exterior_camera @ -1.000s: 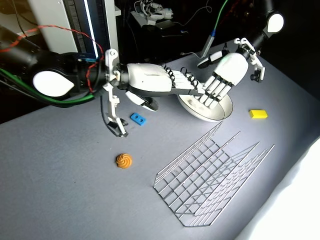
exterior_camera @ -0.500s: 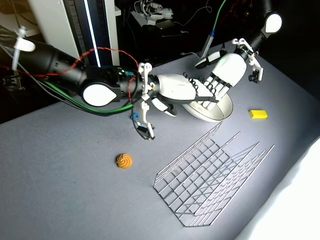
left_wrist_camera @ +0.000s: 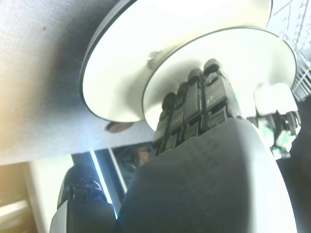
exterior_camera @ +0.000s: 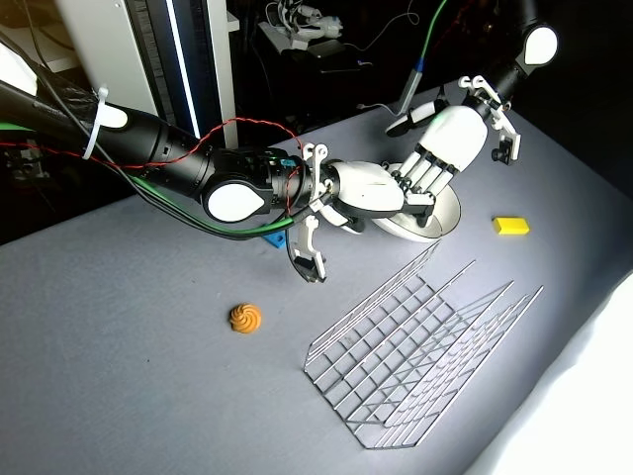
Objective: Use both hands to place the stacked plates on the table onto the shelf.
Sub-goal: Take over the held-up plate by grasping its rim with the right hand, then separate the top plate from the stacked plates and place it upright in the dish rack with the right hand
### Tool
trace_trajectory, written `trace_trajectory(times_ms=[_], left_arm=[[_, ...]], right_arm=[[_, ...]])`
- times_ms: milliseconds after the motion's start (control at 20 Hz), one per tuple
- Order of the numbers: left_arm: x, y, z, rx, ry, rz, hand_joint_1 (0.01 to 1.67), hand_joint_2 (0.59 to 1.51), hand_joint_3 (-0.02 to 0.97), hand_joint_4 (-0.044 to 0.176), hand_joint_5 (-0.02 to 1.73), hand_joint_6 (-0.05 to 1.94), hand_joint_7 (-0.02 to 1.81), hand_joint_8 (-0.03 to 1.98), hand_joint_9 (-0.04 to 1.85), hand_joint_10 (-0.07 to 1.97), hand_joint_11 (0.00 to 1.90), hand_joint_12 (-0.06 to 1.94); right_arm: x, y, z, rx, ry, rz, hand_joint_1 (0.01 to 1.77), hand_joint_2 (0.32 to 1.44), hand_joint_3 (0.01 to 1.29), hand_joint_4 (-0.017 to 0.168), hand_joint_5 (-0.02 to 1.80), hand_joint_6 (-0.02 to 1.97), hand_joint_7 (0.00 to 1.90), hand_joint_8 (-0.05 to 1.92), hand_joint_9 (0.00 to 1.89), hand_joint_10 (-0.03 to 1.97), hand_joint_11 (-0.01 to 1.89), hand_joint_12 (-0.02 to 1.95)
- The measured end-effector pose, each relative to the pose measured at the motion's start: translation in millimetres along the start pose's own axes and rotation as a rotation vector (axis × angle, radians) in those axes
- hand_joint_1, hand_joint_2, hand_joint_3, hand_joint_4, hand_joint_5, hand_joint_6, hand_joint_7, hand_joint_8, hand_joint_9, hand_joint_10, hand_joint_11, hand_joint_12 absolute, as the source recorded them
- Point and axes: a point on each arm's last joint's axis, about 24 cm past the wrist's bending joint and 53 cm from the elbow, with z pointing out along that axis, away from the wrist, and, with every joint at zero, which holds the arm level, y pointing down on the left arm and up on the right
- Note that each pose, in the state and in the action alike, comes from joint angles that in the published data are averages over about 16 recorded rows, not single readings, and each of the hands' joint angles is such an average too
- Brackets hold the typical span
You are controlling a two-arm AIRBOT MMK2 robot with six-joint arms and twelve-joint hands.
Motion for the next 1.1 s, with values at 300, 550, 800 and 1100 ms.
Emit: trace_trajectory(times_ms=[300,550,800,1100], left_arm=[[-5.1,0.1,-2.0,-0.001,-0.009,0.008,0.02,1.022,0.020,0.000,0.01,0.01,0.01,-0.02,0.02,0.01,0.01,-0.01],[-19.8,2.6,-11.5,-0.008,-0.041,0.012,0.02,1.022,0.020,-0.001,0.02,0.01,0.01,-0.02,0.02,0.01,0.01,-0.01],[-36.0,7.4,-28.2,-0.019,-0.080,0.017,0.02,1.023,0.020,0.000,0.02,0.01,0.02,-0.01,0.02,0.01,0.01,-0.01],[-51.7,19.6,-55.7,-0.050,-0.126,0.014,0.02,1.024,0.020,0.005,0.02,0.01,0.01,-0.02,0.02,0.01,0.02,-0.01]], right_arm=[[-5,6,4.2,-0.019,-0.023,-0.006,1.10,1.01,0.02,-0.003,0.74,0.49,0.85,0.28,0.98,0.03,0.67,1.11],[-10,10,5.6,-0.031,-0.041,-0.009,1.09,0.94,0.01,-0.005,0.85,0.73,0.99,0.44,1.14,0.19,0.90,1.10],[-15,11,6.4,-0.034,-0.050,-0.006,1.12,0.91,0.01,-0.005,0.89,0.79,1.03,0.52,1.14,0.50,0.95,1.12],[-28,14,5.6,-0.035,-0.059,-0.007,1.18,0.91,0.01,-0.002,0.90,0.86,1.04,0.61,1.10,0.72,0.91,1.17]])
